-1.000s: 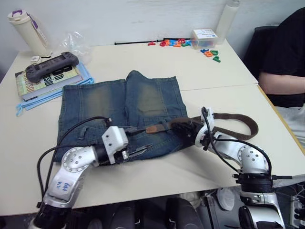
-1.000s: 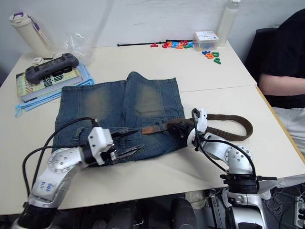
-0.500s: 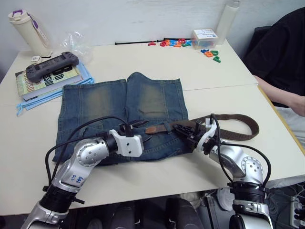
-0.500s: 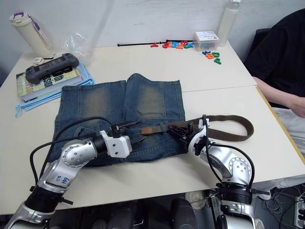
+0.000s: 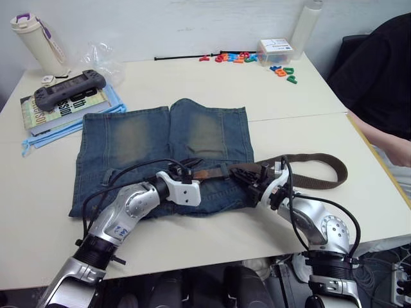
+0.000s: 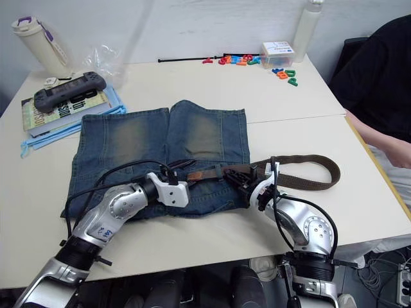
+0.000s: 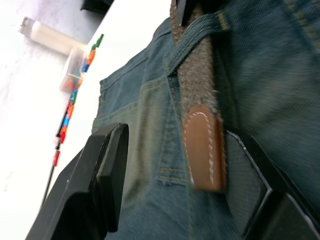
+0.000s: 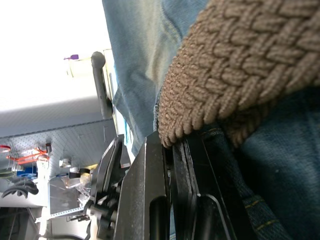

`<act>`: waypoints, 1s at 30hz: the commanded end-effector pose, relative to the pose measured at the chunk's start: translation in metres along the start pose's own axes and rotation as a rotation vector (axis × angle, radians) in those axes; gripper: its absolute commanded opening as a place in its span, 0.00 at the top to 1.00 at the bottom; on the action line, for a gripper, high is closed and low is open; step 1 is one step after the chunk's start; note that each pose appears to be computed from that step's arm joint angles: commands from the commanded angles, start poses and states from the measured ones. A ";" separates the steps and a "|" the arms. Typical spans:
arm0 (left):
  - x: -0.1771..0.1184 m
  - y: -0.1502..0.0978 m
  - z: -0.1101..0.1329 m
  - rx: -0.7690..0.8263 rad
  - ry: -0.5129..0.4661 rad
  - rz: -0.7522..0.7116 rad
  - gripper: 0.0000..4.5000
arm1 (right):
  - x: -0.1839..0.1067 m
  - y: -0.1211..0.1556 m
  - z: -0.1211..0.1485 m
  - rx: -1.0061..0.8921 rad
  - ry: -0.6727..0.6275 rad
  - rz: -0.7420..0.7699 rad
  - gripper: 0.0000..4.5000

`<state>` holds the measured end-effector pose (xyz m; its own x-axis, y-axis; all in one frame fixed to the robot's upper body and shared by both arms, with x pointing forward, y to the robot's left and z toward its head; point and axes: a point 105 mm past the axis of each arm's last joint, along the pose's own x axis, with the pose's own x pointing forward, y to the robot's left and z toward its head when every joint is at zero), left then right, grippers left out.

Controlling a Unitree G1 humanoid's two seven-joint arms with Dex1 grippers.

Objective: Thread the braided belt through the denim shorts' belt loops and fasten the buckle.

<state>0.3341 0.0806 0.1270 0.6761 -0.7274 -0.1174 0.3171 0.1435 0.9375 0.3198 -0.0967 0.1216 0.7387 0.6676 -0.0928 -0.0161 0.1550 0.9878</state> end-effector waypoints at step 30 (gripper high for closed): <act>-0.002 -0.009 0.004 0.076 0.021 -0.018 1.00 | -0.052 0.044 -0.004 -0.499 -0.108 -0.030 0.05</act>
<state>0.3281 0.0752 0.1273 0.6800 -0.7254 -0.1068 0.2577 0.1002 0.9610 0.2900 -0.1276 0.1491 0.8206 0.5548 -0.1373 -0.1646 0.4595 0.8728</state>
